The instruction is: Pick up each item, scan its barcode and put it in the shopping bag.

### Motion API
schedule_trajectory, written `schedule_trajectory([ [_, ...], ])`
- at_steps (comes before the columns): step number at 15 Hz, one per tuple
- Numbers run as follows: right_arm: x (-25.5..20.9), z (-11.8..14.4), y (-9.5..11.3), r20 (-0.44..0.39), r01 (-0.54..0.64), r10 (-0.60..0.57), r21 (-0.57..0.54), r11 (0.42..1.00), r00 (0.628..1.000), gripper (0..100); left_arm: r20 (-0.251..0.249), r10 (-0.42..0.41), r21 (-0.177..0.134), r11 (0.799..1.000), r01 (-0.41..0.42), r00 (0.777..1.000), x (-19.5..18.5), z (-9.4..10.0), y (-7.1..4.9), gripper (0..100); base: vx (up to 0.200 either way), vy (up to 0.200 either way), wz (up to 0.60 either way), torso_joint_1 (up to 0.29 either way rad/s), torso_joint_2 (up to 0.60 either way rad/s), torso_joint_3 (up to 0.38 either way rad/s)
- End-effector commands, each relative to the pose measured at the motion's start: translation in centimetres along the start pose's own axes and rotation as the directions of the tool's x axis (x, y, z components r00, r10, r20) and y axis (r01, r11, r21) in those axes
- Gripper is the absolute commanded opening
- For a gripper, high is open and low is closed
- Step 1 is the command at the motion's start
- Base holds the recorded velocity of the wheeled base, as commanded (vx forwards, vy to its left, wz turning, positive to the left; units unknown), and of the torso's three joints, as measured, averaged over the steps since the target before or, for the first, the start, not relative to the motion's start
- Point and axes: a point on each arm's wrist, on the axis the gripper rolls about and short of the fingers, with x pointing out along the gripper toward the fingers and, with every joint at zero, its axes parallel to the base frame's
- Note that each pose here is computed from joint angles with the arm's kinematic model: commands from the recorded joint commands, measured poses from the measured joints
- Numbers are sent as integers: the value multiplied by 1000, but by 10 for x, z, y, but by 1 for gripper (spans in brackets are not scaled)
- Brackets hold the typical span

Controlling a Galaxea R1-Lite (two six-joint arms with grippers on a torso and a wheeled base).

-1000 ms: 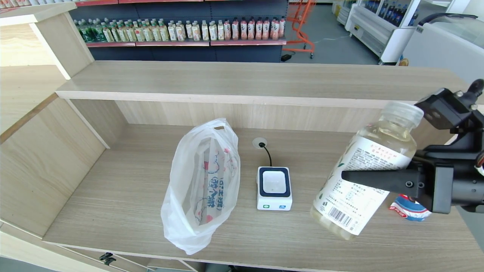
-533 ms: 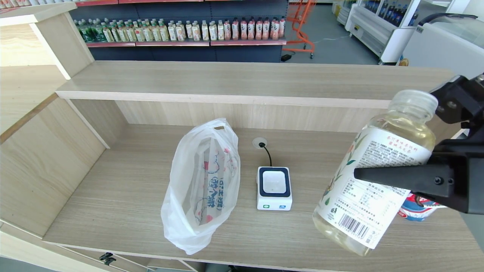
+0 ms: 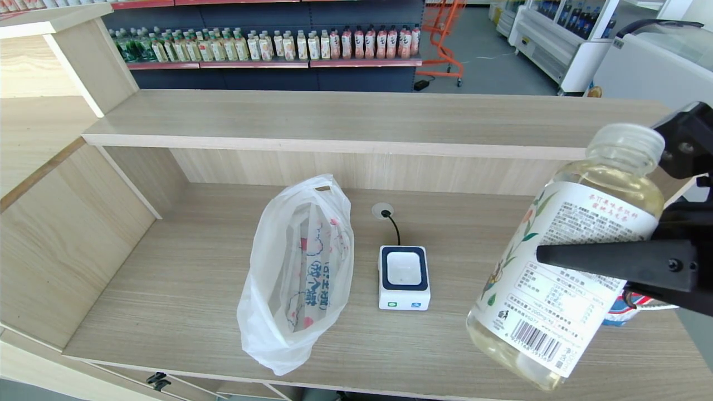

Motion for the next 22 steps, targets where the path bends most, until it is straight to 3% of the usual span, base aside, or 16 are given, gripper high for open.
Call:
schedule_trajectory([
  [1,1,-2,1,-6,-6,6,0,1000,1000,0,0,1,0,1000,-1,1000,0,0,0,100,0,0,0,0,0,0],
  [9,4,-6,0,-26,-18,17,-41,999,1000,0,0,1,0,1000,-1,1000,0,0,0,100,0,0,0,0,0,0],
  [10,5,-10,-2,-34,-12,9,-73,997,999,0,0,1,0,1000,-1,1000,0,0,0,100,0,0,0,0,0,0],
  [13,2,-26,-29,-62,69,-92,-313,947,994,0,0,1,0,1000,-1,1000,0,0,0,100,0,0,0,0,0,0],
  [14,-2,-31,-60,-65,167,-227,-488,857,972,0,0,1,0,1000,-1,1000,0,0,0,100,0,0,0,0,0,0],
  [17,8,-25,-111,-84,151,-308,-733,663,948,0,0,1,0,1000,-1,1000,0,0,0,100,0,0,0,0,0,0],
  [18,15,-21,-121,-71,140,-306,-776,614,949,0,0,1,0,1000,-1,1000,0,0,0,100,0,0,0,0,0,0],
  [19,15,-21,-121,-71,140,-306,-776,614,949,0,0,1,0,1000,-1,1000,0,0,0,100,0,0,0,0,0,0],
  [20,30,-14,-146,-25,138,-301,-850,508,953,0,0,1,0,1000,-1,1000,0,0,0,100,0,0,0,0,0,0],
  [22,40,-12,-163,0,139,-292,-880,455,956,0,-1,1,0,1000,-1,1000,0,0,0,100,0,0,0,0,0,0],
])
